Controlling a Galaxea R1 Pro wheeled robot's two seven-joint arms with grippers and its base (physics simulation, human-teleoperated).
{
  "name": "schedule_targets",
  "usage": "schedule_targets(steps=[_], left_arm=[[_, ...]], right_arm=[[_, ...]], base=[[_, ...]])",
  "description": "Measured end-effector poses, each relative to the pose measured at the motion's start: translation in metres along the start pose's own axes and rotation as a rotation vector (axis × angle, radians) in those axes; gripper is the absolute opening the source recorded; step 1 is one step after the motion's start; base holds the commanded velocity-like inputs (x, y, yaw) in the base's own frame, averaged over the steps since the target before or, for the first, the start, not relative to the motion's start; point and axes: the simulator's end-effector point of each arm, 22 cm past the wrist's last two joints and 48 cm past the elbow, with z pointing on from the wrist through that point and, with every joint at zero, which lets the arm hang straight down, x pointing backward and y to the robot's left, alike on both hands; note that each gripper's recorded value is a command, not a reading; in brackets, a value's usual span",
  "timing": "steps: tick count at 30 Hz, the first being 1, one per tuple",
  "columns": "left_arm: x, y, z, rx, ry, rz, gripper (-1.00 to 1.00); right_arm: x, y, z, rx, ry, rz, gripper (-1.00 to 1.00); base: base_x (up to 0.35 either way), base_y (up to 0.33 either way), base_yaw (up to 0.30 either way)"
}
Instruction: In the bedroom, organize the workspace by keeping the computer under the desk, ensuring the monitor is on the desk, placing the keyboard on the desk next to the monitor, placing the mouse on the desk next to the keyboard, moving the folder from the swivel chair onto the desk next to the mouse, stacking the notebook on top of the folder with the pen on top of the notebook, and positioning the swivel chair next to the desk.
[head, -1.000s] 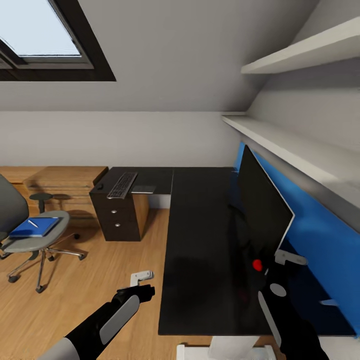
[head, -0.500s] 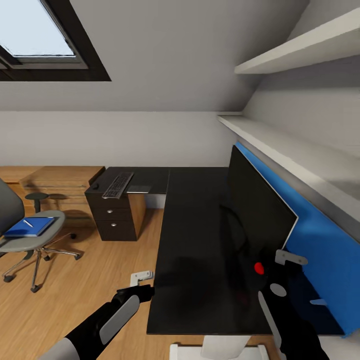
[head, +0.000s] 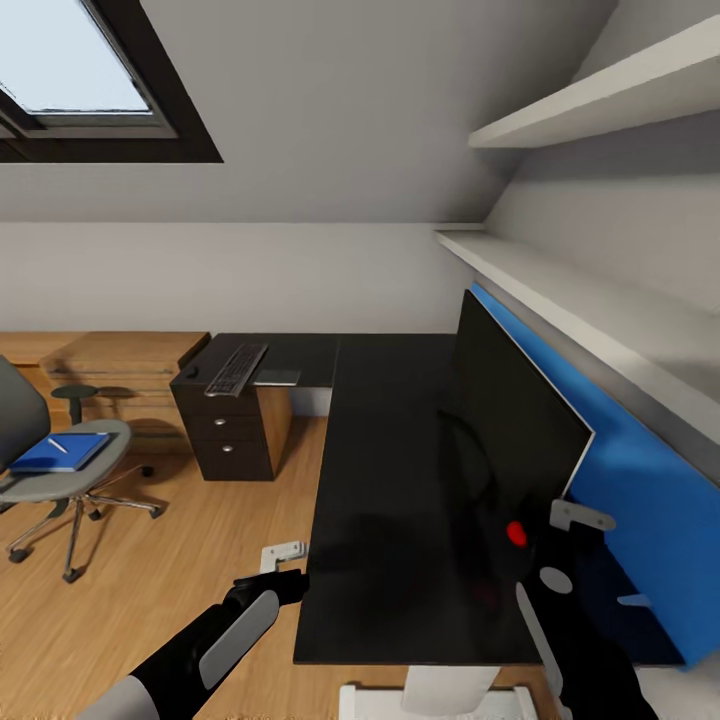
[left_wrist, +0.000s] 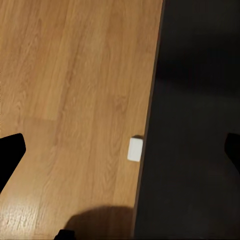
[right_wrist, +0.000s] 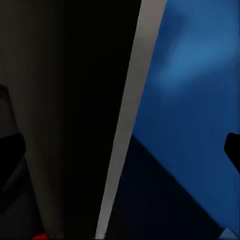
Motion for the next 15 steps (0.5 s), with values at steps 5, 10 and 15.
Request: schedule_targets(steps=[5, 10, 15], left_arm=[[-0.0001, 0.0000, 0.0002, 0.000, 0.000, 0.000, 1.00], [-0.0002, 0.0006, 0.0005, -0.002, 0.000, 0.000, 1.00], [-0.0003, 0.0007, 0.0005, -0.002, 0.000, 0.000, 1.00]], right_arm=[[0.0003, -0.0002, 0.0003, 0.000, 0.000, 0.000, 1.00], [0.0006, -0.0005, 0.0005, 0.001, 0.001, -0.001, 1.00], [0.0014, 0.0017, 0.0004, -0.008, 0.002, -0.002, 1.00]], base=[[-0.277, 0.000, 0.000], [-0.328, 0.000, 0.000], [-0.333, 0.000, 0.000]])
